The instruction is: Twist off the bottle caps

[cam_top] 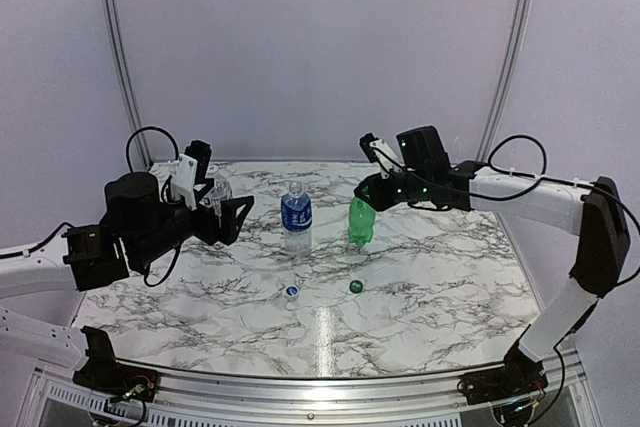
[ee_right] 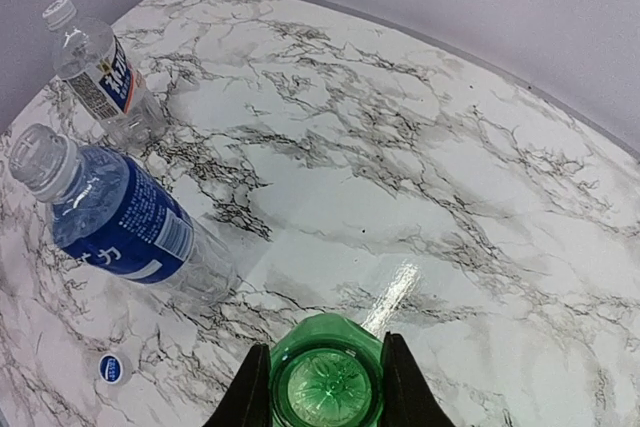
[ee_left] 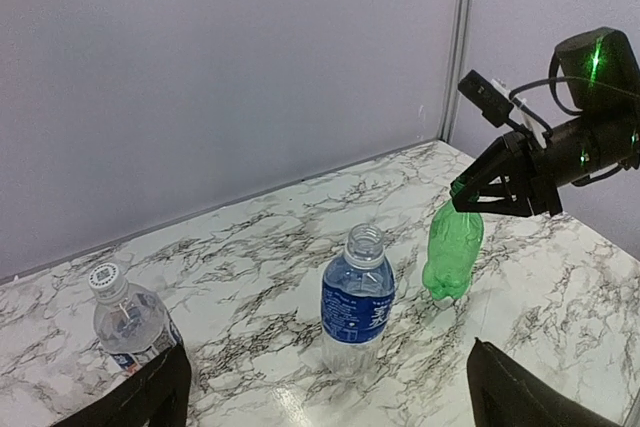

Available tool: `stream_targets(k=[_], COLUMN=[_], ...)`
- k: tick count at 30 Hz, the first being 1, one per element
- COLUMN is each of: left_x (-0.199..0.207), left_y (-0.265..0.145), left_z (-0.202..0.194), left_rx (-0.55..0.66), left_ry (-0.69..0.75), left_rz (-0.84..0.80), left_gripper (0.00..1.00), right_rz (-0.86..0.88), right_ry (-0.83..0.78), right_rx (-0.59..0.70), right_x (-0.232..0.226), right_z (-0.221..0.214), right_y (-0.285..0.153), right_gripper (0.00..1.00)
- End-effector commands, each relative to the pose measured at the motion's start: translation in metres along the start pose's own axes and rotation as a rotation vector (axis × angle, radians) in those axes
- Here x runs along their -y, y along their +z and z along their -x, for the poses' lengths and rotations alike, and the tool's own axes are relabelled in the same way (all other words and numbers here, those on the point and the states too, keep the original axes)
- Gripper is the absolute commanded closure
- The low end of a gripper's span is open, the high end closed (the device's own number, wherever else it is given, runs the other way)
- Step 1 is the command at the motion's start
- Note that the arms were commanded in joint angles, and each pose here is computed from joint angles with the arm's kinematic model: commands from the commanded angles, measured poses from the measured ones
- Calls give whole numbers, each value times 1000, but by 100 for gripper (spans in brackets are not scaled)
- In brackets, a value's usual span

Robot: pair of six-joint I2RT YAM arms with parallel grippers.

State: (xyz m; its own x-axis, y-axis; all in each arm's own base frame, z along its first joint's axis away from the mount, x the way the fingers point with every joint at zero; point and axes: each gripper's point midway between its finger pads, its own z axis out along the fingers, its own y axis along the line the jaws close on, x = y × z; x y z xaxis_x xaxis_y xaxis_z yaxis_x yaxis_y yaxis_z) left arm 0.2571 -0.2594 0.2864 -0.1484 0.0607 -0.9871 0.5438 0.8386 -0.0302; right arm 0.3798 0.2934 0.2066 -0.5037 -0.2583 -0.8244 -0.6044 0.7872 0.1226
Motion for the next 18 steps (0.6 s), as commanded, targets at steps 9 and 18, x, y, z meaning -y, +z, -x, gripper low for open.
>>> stream_targets(k=[9,18], left_x=[-48,-71], left_y=[2,14], left_z=[10,2], left_rx=[-9,-62], left_ry=[-77,-59], left_rz=[195,277], left_gripper=[1,1], right_rz=[-38,-39], right_ry=[-29,-41], right_rx=[71,48], right_x=[12,13], right_z=[13,-5], right_y=[36,41], right_gripper=[99,89])
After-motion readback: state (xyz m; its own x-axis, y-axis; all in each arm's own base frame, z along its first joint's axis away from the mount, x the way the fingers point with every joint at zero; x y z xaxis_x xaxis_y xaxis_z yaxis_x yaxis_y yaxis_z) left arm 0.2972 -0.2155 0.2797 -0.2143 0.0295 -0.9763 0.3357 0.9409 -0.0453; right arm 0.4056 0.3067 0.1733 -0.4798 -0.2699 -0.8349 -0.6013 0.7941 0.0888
